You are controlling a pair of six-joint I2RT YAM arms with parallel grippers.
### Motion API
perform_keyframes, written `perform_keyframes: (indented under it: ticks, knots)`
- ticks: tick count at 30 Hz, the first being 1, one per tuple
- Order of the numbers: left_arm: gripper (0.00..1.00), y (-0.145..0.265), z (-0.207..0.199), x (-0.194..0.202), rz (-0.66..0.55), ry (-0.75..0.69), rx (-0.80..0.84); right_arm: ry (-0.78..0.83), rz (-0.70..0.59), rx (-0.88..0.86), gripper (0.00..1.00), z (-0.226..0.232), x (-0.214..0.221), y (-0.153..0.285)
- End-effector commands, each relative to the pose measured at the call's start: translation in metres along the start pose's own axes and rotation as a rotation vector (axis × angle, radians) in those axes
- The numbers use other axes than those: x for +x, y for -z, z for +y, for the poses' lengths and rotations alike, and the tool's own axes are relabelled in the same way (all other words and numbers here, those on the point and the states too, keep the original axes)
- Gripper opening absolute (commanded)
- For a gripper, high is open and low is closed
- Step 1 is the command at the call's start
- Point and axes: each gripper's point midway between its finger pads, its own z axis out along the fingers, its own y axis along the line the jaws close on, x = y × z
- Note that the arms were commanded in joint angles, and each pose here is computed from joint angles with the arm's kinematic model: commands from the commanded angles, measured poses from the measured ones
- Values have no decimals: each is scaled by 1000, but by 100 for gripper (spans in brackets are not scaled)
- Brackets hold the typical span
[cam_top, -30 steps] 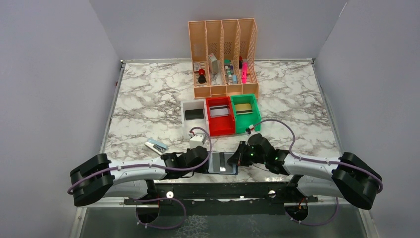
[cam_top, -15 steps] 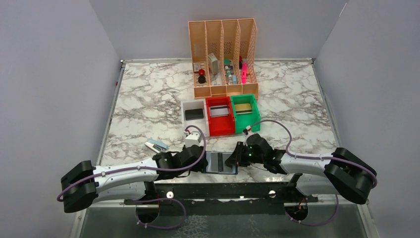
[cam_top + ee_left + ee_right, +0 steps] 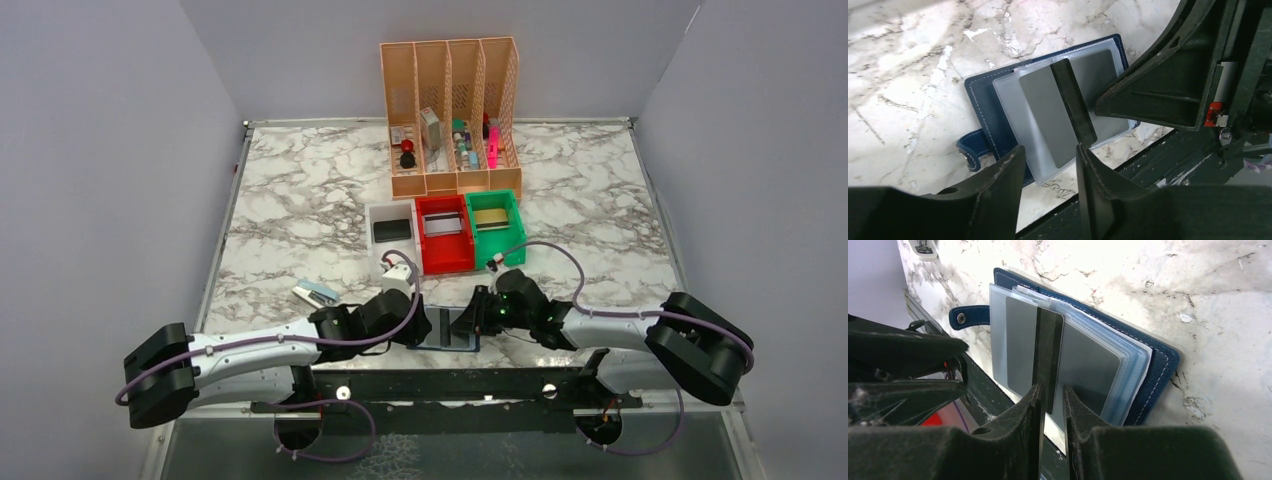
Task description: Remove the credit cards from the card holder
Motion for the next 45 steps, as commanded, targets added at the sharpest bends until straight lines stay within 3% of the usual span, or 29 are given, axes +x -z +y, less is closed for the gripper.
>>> perform_keyframes:
  ticks: [1, 13, 28, 40, 45]
  knots:
    - [42, -11, -15, 8, 14, -20, 84, 4, 14, -1, 26, -1, 1, -3]
    - [25, -28, 30, 41, 84, -19, -87, -40, 31, 55, 29, -12, 4, -12]
    - [16, -40, 67, 75, 177, -37, -237, -61, 53, 60, 34, -13, 7, -17]
    - [7, -42, 65, 77, 185, -44, -224, -79, -6, -3, 26, -2, -1, -13]
    - [5, -41, 64, 76, 182, -43, -219, -97, 7, -17, 19, -4, 2, -20]
